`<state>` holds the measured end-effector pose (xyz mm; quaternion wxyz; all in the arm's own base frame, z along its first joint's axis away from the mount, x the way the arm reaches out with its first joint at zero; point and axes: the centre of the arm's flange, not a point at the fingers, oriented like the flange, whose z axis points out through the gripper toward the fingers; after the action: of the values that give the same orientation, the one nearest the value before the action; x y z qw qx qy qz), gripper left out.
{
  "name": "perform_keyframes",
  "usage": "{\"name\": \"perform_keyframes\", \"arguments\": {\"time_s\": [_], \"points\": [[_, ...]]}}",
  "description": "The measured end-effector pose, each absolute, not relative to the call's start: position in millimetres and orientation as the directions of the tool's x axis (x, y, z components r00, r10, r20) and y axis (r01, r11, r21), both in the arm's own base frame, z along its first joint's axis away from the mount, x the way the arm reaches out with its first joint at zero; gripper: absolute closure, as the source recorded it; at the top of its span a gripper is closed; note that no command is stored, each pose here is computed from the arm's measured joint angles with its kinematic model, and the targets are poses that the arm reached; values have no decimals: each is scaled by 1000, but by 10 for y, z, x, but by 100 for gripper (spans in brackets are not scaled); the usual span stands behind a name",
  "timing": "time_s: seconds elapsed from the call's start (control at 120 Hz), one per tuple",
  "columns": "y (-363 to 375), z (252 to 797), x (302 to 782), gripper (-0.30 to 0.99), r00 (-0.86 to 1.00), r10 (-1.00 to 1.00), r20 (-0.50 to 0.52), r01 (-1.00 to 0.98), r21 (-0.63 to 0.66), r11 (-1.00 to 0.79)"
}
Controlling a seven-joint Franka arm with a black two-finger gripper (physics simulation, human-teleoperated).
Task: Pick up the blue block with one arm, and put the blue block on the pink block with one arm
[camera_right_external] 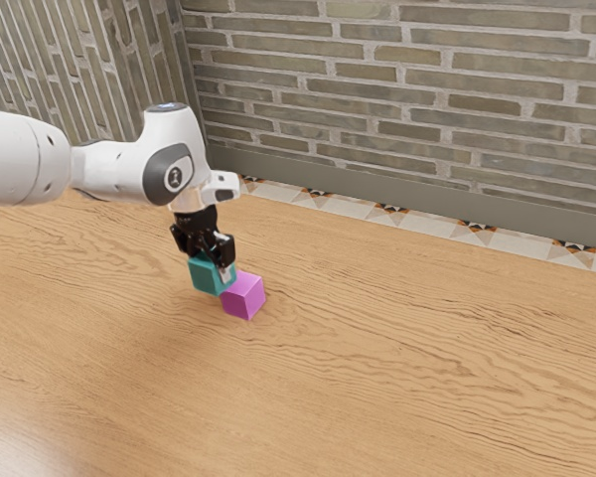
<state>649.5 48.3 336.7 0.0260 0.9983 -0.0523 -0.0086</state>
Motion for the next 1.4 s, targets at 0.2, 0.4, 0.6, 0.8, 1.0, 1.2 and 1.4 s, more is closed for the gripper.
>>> {"name": "perform_keyframes", "arguments": {"time_s": [0.2, 0.4, 0.6, 0.8, 1.0, 1.2, 1.4], "points": [[431, 3442, 6561, 32, 992, -127, -27, -125, 61, -990], [360, 3426, 6664, 32, 988, -147, -36, -144, 73, -987], [341, 3400, 6672, 32, 989, -140, -48, -136, 79, -987], [221, 3417, 6732, 32, 990, -131, -46, -127, 83, -988], [219, 3413, 6789, 31, 994, -103, -45, -99, 83, -992], [228, 3365, 6925, 30, 996, -84, -41, -81, 78, -994], [232, 3355, 6943, 31, 996, -72, -47, -68, 74, -995]]}}
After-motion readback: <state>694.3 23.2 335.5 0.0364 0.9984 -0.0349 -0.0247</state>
